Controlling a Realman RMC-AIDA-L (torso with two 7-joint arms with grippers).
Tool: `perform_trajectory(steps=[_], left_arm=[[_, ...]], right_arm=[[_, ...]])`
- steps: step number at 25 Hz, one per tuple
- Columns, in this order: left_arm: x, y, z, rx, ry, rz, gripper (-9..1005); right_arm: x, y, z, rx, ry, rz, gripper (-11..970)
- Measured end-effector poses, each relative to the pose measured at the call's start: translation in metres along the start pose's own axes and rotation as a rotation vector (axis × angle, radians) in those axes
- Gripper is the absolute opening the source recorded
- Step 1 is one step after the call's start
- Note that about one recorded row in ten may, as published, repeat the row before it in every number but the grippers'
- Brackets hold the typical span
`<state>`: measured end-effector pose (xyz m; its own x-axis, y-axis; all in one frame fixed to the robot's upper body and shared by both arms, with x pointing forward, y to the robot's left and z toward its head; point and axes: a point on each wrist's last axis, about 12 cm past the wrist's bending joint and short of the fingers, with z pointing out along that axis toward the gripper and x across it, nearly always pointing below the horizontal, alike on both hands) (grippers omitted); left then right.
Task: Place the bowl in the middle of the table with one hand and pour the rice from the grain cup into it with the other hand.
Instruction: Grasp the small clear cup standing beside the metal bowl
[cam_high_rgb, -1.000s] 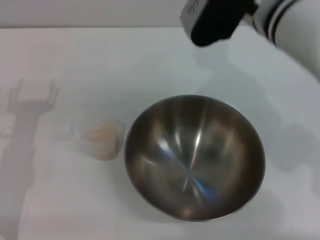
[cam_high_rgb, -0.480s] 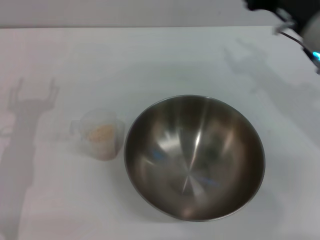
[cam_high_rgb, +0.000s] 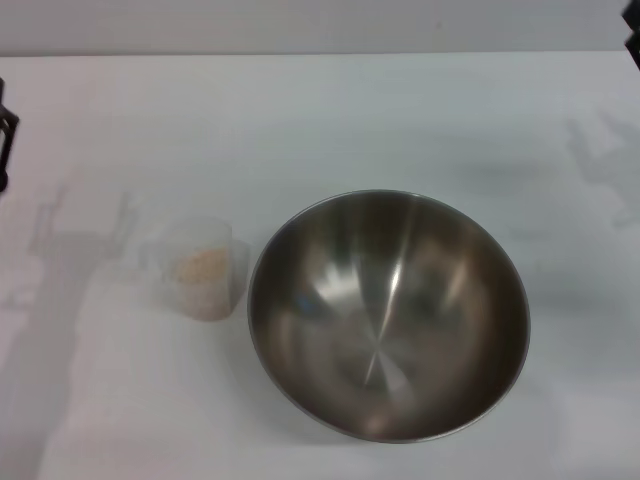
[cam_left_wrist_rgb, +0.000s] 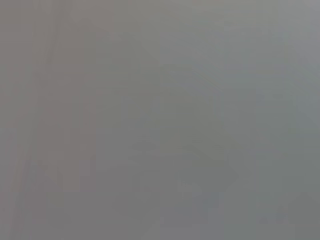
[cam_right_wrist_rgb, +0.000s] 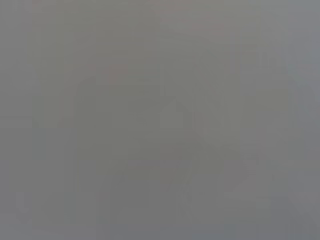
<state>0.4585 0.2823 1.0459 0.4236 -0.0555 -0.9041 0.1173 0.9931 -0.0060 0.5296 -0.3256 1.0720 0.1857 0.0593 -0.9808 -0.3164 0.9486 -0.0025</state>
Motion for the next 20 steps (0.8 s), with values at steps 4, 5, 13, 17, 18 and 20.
perform_trajectory(steps=[4, 5, 13, 17, 18, 20], left_arm=[[-0.001, -0.009, -0.03, 0.083, 0.042, -0.006, 784], [-0.001, -0.011, -0.036, 0.099, 0.057, -0.006, 785], [0.012, -0.016, -0.074, 0.196, 0.255, 0.005, 785], [0.023, -0.02, -0.078, 0.23, 0.355, 0.008, 784], [0.028, -0.023, -0.079, 0.252, 0.393, 0.009, 784], [0.03, -0.024, -0.079, 0.261, 0.41, 0.011, 784]], right_arm=[[0.013, -0.009, -0.006, 0.084, 0.041, -0.042, 479], [0.015, -0.011, -0.006, 0.102, 0.046, -0.053, 479], [0.016, -0.016, 0.0, 0.144, 0.046, -0.071, 478], [0.015, -0.016, 0.002, 0.144, 0.05, -0.071, 478], [0.016, -0.016, 0.004, 0.144, 0.053, -0.07, 478], [0.016, -0.016, 0.005, 0.144, 0.053, -0.07, 478]])
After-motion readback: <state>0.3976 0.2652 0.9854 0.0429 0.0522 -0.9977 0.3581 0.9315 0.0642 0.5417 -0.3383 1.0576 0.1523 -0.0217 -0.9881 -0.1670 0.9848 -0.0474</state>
